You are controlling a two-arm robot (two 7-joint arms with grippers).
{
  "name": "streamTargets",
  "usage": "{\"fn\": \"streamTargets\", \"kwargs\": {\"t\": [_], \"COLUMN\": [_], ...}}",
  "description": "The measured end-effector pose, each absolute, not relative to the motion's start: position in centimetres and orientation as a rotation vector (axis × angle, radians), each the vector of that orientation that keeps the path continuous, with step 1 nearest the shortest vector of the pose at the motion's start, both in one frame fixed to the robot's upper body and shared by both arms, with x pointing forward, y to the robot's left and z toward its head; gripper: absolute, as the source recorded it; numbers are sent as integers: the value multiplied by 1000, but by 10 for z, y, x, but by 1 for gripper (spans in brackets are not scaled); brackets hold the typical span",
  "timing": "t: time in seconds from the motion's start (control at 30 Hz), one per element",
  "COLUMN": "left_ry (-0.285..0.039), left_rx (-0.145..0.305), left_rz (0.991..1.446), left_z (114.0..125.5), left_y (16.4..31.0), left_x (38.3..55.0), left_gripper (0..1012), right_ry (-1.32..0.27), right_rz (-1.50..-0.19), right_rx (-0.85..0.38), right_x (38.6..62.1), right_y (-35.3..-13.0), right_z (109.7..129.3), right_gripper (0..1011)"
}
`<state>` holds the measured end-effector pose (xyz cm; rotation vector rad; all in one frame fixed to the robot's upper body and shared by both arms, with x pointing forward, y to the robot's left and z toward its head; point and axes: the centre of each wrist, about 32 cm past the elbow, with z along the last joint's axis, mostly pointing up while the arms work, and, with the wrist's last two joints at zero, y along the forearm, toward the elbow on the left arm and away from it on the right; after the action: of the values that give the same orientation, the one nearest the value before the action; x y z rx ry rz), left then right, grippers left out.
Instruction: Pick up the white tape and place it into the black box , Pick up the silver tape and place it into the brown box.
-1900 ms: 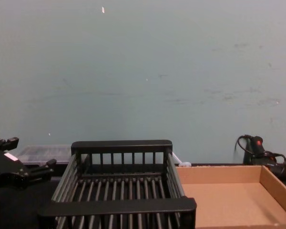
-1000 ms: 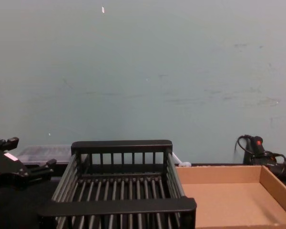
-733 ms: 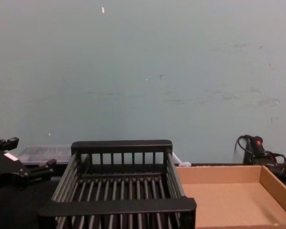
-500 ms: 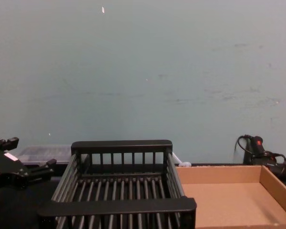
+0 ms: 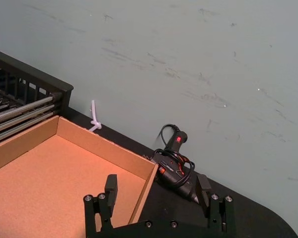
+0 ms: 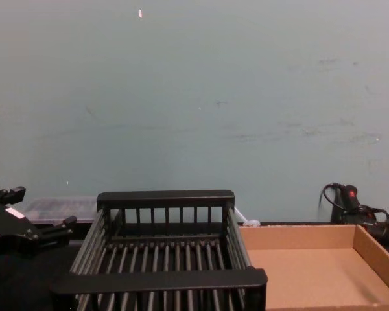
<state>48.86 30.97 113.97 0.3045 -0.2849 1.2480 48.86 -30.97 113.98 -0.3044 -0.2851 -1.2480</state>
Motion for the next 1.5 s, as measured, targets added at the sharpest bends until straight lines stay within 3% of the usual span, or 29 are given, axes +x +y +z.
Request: {"fn": "streamTargets", "kwargs": {"t": [0.8, 1.5], "left_ry": [-285, -285], "left_rx": [304, 304], "left_rz": [1248, 1248], "left_z": [1140, 1140], "left_y": [310, 310], "left_x": [489, 489], "left_gripper": [1001, 1001], "right_ry": [-285, -117], "right_rz": [-1248, -1140], "right_rx": [-304, -273], "right_x": [489, 445], "right_y": [-310, -320], "right_z": [1140, 1169], "right_gripper": [1002, 1002]}}
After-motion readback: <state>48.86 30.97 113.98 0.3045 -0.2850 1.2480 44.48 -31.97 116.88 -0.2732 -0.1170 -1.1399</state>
